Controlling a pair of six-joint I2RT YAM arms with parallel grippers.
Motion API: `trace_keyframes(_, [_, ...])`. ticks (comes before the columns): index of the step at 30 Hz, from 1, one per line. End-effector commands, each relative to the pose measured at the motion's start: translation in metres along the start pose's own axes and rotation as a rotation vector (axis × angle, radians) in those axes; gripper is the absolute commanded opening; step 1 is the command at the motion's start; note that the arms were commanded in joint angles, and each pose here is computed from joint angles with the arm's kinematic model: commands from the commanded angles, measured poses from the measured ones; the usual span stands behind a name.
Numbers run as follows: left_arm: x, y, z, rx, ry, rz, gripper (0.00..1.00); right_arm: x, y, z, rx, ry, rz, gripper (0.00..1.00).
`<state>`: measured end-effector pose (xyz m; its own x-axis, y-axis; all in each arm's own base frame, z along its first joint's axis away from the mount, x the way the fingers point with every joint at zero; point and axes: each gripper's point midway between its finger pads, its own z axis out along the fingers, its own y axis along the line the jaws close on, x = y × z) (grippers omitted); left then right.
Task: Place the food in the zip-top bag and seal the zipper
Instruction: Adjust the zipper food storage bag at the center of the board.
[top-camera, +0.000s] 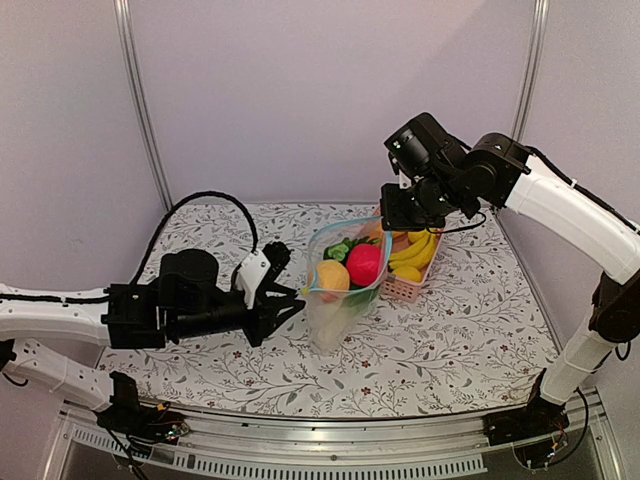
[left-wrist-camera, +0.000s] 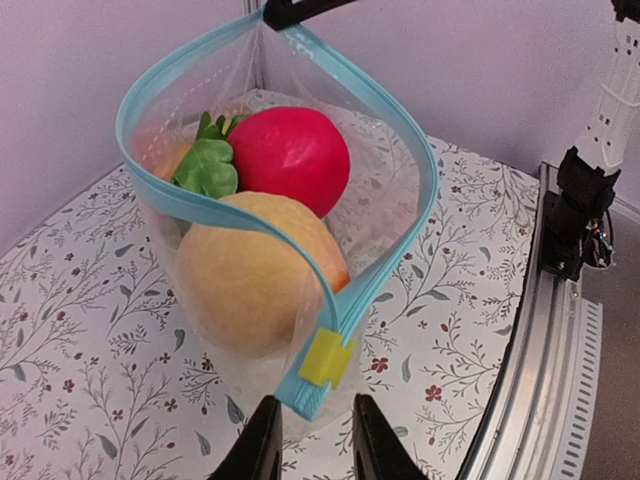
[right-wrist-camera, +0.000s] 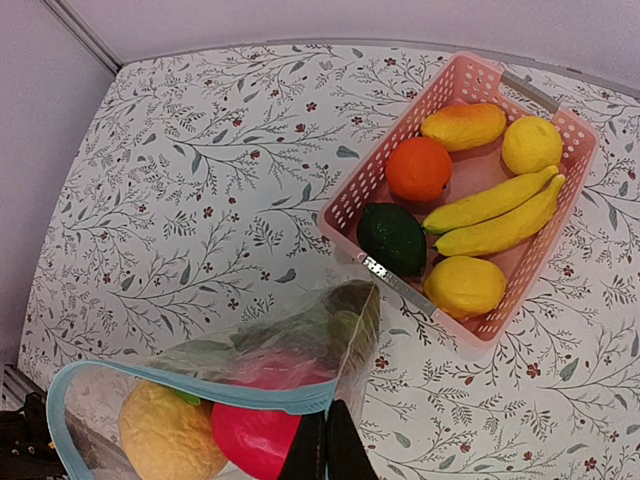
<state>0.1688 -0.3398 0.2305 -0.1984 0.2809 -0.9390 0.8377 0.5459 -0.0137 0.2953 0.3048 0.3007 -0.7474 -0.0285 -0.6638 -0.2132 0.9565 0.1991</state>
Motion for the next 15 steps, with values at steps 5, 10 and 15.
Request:
trace_keyframes(5, [-0.013, 0.002, 0.005, -0.045, -0.025, -0.003, 0.3, -0.005, 0.004, -0.005, -0.021, -0.015, 0.006, 0.0])
trace_keyframes(10, [-0.009, 0.004, 0.008, -0.062, -0.008, -0.007, 0.3, -0.005, 0.005, -0.005, -0.024, -0.015, 0.005, 0.0])
trace_keyframes(15, [-0.006, 0.007, 0.008, -0.081, 0.003, -0.022, 0.28, -0.004, 0.005, -0.004, -0.026, -0.012, 0.003, 0.0])
